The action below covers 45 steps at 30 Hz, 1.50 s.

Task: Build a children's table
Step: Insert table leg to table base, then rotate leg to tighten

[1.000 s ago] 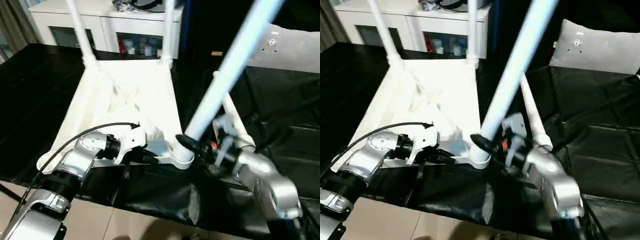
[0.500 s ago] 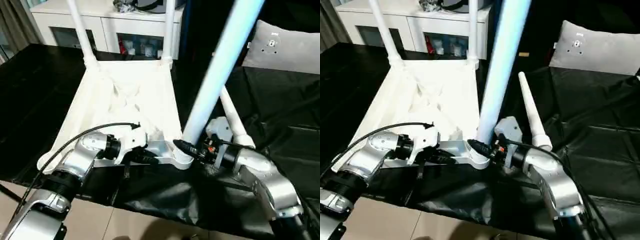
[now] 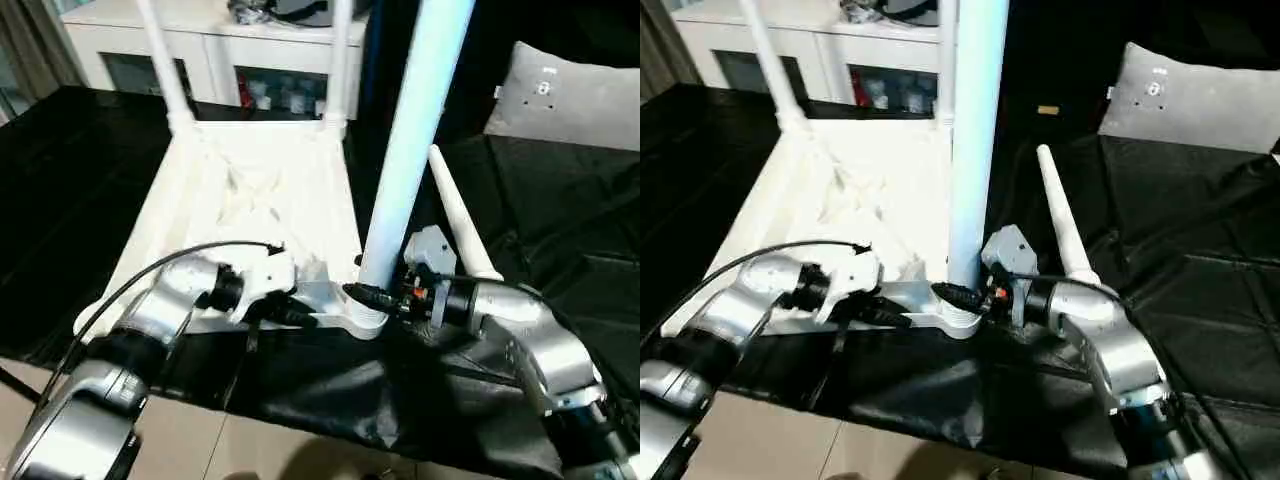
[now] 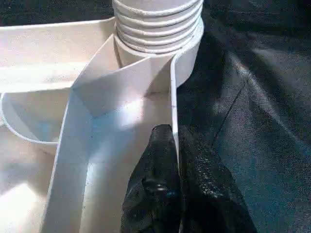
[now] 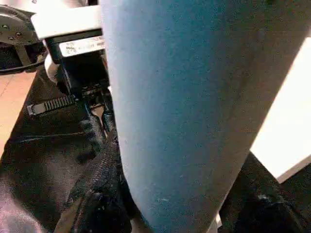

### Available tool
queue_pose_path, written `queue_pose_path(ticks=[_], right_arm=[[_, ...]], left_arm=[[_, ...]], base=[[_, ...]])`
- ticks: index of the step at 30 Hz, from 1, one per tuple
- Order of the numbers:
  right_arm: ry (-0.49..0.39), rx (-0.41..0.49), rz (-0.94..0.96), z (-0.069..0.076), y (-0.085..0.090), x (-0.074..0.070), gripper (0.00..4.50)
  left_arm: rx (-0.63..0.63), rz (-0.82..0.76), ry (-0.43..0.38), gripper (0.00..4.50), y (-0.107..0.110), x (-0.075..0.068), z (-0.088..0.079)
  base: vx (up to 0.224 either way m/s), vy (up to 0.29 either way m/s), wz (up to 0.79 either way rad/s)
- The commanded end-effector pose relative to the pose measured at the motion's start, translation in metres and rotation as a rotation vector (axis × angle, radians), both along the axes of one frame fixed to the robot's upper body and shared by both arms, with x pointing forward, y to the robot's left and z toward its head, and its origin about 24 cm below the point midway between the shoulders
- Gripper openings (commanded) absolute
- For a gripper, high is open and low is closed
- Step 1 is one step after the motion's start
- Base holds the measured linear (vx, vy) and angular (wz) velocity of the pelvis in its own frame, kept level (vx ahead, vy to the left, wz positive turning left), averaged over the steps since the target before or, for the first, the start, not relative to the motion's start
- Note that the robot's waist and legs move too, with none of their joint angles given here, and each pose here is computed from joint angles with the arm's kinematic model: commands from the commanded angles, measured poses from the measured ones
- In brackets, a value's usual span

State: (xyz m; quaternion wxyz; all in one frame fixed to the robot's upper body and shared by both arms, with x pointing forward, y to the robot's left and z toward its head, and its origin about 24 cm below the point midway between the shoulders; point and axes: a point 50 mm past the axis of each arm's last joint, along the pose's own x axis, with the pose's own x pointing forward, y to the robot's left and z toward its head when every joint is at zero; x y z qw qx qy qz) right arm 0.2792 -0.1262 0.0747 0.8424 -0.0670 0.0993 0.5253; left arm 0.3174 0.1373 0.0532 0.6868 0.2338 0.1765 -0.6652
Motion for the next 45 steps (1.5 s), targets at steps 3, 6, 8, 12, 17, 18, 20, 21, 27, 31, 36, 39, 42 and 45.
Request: queue_pose_path(ticks=[3, 6, 8, 12, 17, 18, 20, 21, 27, 31, 36, 39, 42, 45], right_arm=[[0.218, -0.095, 0.107, -0.045, 0.012, -0.021, 1.88], [0.229, -0.093, 0.111, -0.047, 0.017, -0.019, 1.88], [0.225, -0.086, 0.091, -0.046, 0.020, -0.015, 1.88], [0.210, -0.076, 0.006, -0.045, 0.022, -0.007, 1.88], [0.190, -0.080, -0.197, -0.046, 0.021, 0.004, 1.88], [0.187, -0.078, -0.210, -0.046, 0.021, 0.005, 1.88], [0.176, -0.077, -0.258, -0.045, 0.021, 0.008, 1.88], [0.170, -0.071, -0.293, -0.044, 0.022, 0.011, 1.88], [0.158, -0.044, -0.406, -0.042, 0.028, 0.027, 1.88], [0.173, -0.024, -0.401, -0.041, 0.033, 0.027, 1.88], [0.175, -0.029, -0.393, -0.044, 0.036, 0.027, 1.88], [0.166, -0.034, -0.397, -0.044, 0.037, 0.028, 1.88], [0.169, -0.017, -0.397, -0.044, 0.037, 0.029, 1.88], [0.178, 0.020, -0.399, -0.041, 0.037, 0.031, 2.23]], left_arm=[[-0.008, -0.003, -0.141, 0.00, -0.004, 0.019, 0.033], [0.010, 0.008, -0.150, 0.00, 0.003, 0.023, 0.035], [0.010, 0.025, -0.146, 0.00, 0.008, 0.024, 0.035], [-0.019, 0.089, -0.117, 0.00, 0.017, 0.021, 0.031], [-0.072, 0.307, -0.088, 0.00, 0.029, 0.009, 0.022], [-0.079, 0.326, -0.082, 0.00, 0.029, 0.007, 0.021], [-0.107, 0.378, -0.060, 0.00, 0.024, -0.003, 0.019], [-0.108, 0.395, -0.054, 0.00, 0.015, -0.011, 0.016], [-0.151, 0.402, -0.039, 0.00, -0.041, -0.037, 0.018], [-0.115, 0.419, -0.107, 0.00, -0.046, -0.030, 0.021], [-0.039, 0.473, -0.140, 0.00, -0.038, -0.026, 0.021], [0.006, 0.496, -0.135, 0.00, -0.032, -0.027, 0.018], [0.030, 0.521, -0.148, 0.00, -0.028, -0.025, 0.016], [0.028, 0.537, -0.154, 0.00, -0.026, -0.022, 0.017]], base=[[0.000, 0.000, 0.00], [0.000, 0.000, 0.00], [0.000, 0.000, 0.00], [0.000, 0.000, 0.00], [0.000, 0.000, 0.00], [0.000, 0.000, 0.00], [0.000, 0.000, 0.00], [0.000, 0.000, 0.00], [0.000, 0.000, 0.00], [0.000, 0.000, 0.00], [0.000, 0.000, 0.00], [0.000, 0.000, 0.00], [0.000, 0.000, 0.00], [0.000, 0.000, 0.00]])
